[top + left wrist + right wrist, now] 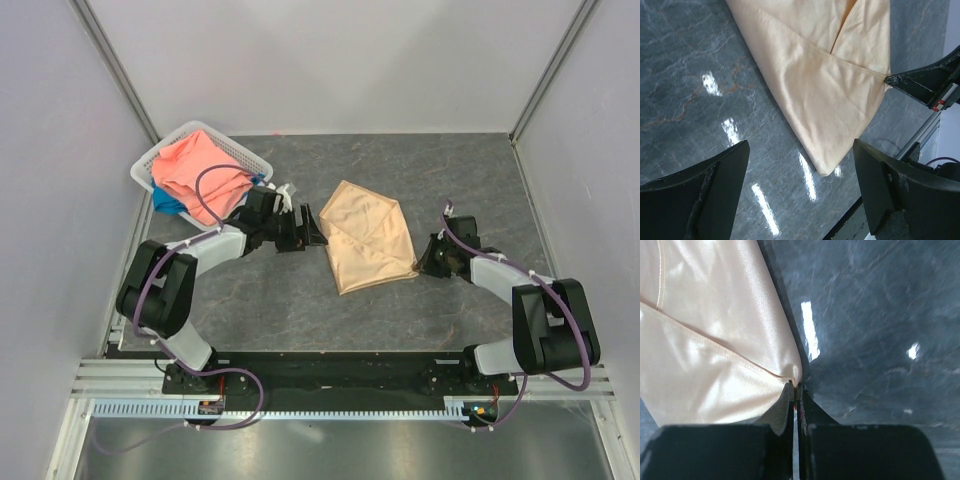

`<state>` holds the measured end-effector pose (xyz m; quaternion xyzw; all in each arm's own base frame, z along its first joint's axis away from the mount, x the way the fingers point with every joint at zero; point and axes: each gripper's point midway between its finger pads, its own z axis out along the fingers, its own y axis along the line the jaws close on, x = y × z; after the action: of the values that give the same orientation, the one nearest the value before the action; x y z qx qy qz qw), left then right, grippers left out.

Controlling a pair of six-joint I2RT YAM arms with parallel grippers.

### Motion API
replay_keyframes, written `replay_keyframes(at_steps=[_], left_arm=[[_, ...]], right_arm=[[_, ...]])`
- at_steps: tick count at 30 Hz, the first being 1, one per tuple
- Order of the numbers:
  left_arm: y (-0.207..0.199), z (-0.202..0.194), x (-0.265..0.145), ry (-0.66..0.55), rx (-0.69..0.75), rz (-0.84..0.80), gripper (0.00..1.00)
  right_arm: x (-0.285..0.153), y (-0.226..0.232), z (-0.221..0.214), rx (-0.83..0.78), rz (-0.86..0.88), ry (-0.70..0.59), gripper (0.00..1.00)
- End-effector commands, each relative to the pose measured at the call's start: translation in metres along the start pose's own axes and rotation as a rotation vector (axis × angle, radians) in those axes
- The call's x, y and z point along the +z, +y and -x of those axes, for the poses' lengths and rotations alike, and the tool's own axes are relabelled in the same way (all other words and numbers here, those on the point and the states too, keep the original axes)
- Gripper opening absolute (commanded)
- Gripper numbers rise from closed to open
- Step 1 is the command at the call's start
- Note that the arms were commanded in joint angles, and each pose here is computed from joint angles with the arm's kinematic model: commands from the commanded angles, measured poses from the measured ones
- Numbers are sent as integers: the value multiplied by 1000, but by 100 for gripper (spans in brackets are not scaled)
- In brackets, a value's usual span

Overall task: Fold the napkin, place the utensils inside, and roll it up
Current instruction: Fold the napkin, then roll the napkin with the utensil

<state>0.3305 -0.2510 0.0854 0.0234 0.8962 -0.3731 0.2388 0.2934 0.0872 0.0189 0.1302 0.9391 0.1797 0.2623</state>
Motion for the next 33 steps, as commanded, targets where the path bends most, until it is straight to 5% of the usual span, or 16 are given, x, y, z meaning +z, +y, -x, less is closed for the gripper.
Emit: replay_keyframes(at_steps=[1, 6, 13, 33], left_arm=[[-5, -7, -8, -22, -18, -42, 91], [4, -37, -10, 11, -72, -69, 87], [15, -67, -4, 52, -156, -78, 63], [36, -143, 14, 142, -287, 17, 47]], right_arm=[[-7, 4, -26, 113, -26, 29, 0], [-13, 17, -40, 207, -35, -16, 0], [-15, 20, -48, 271, -22, -36, 0], [-18, 28, -49, 272, 8, -37, 0]])
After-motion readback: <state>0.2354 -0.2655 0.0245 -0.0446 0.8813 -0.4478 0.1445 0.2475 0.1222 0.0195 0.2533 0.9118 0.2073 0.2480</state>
